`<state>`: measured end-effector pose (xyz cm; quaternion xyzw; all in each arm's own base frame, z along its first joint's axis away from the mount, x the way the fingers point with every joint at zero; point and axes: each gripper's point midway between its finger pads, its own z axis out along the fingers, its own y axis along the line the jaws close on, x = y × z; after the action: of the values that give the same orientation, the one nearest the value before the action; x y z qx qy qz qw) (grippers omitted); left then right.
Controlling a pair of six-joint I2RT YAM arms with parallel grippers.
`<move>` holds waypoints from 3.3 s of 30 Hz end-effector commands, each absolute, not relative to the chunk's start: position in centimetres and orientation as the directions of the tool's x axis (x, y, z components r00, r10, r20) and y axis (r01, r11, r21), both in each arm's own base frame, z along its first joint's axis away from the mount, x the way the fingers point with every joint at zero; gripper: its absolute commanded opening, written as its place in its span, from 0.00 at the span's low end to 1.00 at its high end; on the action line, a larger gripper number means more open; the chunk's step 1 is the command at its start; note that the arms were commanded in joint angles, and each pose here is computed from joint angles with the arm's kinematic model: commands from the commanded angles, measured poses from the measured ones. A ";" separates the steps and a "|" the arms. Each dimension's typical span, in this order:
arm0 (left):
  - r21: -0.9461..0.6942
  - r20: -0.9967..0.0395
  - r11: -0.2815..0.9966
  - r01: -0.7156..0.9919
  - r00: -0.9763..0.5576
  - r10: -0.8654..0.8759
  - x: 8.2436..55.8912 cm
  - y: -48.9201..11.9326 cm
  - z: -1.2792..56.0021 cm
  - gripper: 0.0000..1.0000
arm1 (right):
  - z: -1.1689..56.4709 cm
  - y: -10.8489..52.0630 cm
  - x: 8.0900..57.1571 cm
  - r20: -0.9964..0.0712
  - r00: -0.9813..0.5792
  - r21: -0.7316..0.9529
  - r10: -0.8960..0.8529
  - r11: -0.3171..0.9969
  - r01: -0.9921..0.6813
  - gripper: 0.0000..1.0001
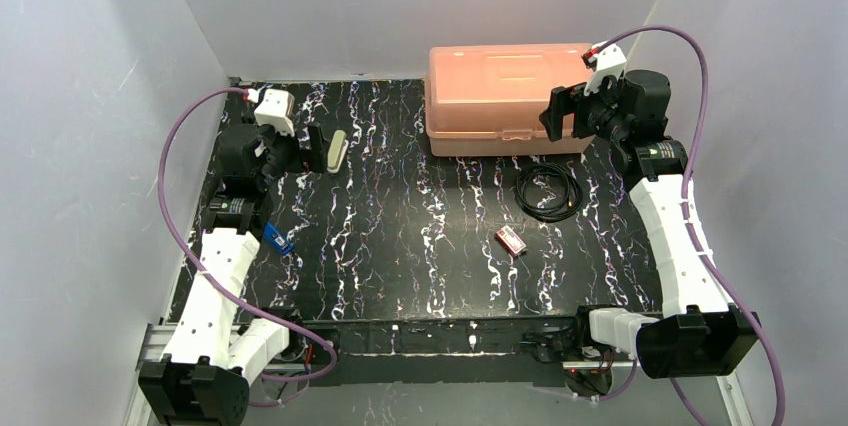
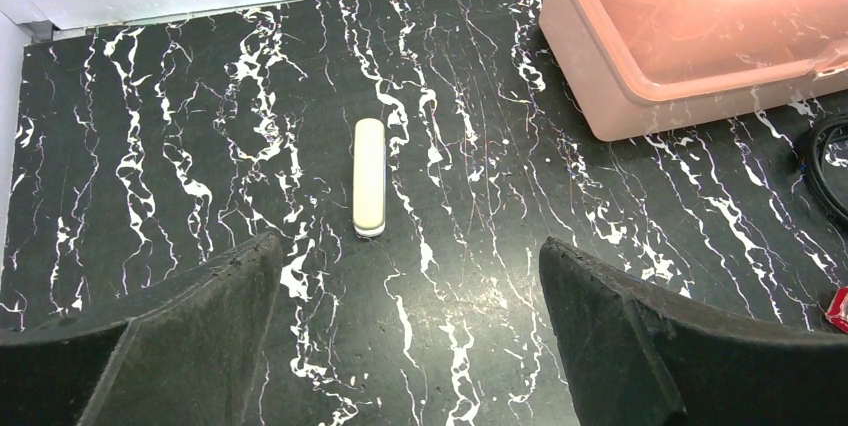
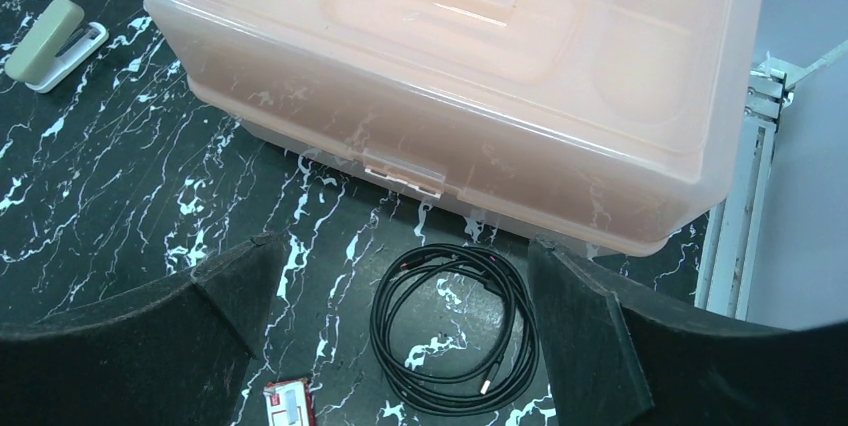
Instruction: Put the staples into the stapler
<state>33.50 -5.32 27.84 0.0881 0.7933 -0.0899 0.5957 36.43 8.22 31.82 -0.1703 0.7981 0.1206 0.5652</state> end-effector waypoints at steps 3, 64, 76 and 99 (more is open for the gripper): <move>-0.001 -0.961 0.973 0.232 -0.269 0.063 32.9 -4.7 27.8 0.99 | 34.2 8.3 36.4 -0.960 -0.233 -0.042 -0.154 0.905 -0.424 0.99; -0.176 -0.776 0.803 0.570 -0.582 0.243 31.0 -8.0 15.9 0.99 | 3.0 14.2 22.7 -0.395 -0.423 -0.028 -0.816 0.471 -0.882 0.79; -0.471 -0.713 0.668 0.576 -0.695 0.096 28.4 -13.9 14.7 0.79 | 1.5 18.6 23.1 -0.447 -0.290 0.008 -0.846 0.320 -0.947 0.22; -0.870 -0.181 0.459 0.182 -0.982 0.046 29.0 -28.7 6.4 0.47 | 3.3 27.6 24.7 -0.673 -0.170 -0.009 -0.719 0.238 -0.971 0.15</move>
<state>28.10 -26.96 5.53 0.0738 0.8651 -0.4915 0.0681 24.44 26.27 2.64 -0.5824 0.7403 0.1976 0.2714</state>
